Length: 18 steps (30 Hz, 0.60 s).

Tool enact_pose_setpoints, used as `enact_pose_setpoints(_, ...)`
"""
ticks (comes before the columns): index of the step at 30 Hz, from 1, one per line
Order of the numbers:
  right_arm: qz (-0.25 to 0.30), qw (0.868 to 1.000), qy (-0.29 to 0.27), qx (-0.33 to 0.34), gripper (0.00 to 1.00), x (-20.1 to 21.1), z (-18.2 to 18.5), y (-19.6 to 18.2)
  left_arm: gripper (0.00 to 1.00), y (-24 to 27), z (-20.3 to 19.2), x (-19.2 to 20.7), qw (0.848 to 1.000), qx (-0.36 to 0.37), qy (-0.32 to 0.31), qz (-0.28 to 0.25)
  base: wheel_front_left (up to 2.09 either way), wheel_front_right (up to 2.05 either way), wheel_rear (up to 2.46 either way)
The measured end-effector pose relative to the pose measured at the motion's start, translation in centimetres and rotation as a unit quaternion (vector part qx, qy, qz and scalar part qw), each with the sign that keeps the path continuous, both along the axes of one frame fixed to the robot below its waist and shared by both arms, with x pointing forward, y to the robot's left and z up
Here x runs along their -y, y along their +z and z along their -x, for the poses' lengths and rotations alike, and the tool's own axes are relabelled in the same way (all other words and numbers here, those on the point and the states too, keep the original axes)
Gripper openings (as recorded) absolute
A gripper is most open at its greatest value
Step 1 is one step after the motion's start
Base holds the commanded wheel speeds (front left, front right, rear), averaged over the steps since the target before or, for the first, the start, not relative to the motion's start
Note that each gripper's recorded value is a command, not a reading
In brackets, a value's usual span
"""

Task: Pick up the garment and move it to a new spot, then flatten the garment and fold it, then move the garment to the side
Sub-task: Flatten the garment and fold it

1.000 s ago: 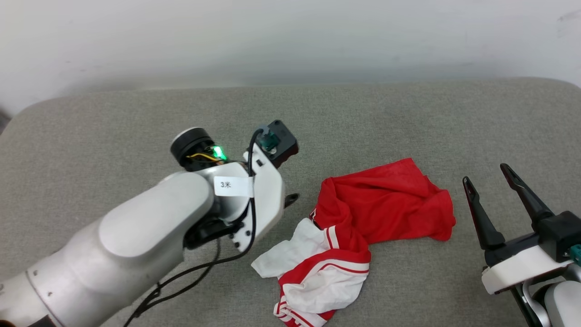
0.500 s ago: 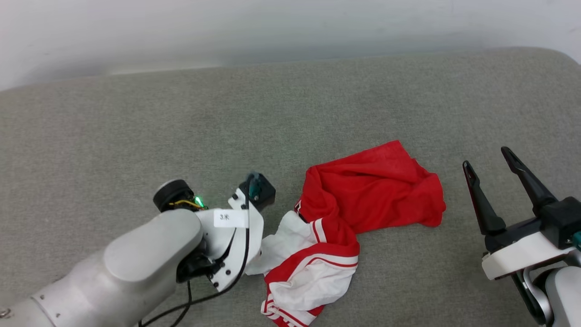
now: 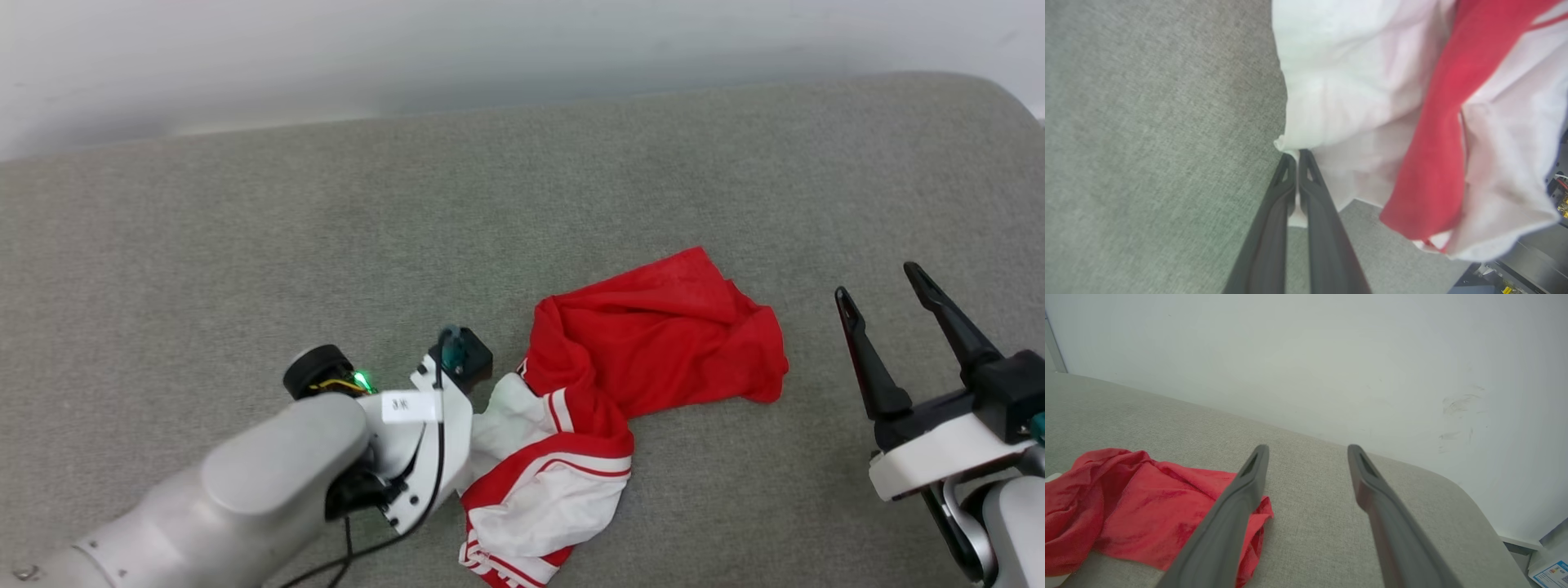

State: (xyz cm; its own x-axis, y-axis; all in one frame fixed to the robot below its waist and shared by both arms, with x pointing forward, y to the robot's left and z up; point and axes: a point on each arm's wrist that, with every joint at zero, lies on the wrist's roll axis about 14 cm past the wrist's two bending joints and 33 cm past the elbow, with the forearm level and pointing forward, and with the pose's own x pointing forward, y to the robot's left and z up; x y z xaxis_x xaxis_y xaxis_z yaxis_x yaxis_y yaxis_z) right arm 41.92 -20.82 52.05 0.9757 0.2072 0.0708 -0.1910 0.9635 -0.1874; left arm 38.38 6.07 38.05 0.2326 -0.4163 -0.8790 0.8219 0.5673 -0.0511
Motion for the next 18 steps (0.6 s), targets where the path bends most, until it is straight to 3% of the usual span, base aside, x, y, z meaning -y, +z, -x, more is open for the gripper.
enact_pose_setpoints(3, -0.001, 1.0, 0.0, 0.0, 1.0, 0.0, 0.3, 0.0, 0.0, 2.0, -1.7, -0.8, 0.999, 0.034, 0.026, 0.026, 0.0, 0.0, 0.0)
enact_pose_setpoints(9, -0.004, 1.0, 0.014, 0.009, 1.0, -1.1, 0.4, 0.6, 0.0, 4.8, -4.4, -7.0, 0.99, 0.082, 0.111, 0.02, 0.0, 0.0, 0.0)
enact_pose_setpoints(14, -0.004, 1.0, 0.021, 0.01, 1.0, -1.5, 0.4, 0.7, 0.0, 3.0, -3.5, -12.7, 0.981, 0.06, 0.184, -0.03, 0.0, 0.0, 0.0)
enact_pose_setpoints(18, -0.003, 1.0, 0.024, 0.006, 1.0, -1.7, 0.4, 0.4, 0.0, 0.9, -2.4, -15.0, 0.971, 0.03, 0.232, -0.048, 0.0, 0.0, 0.0)
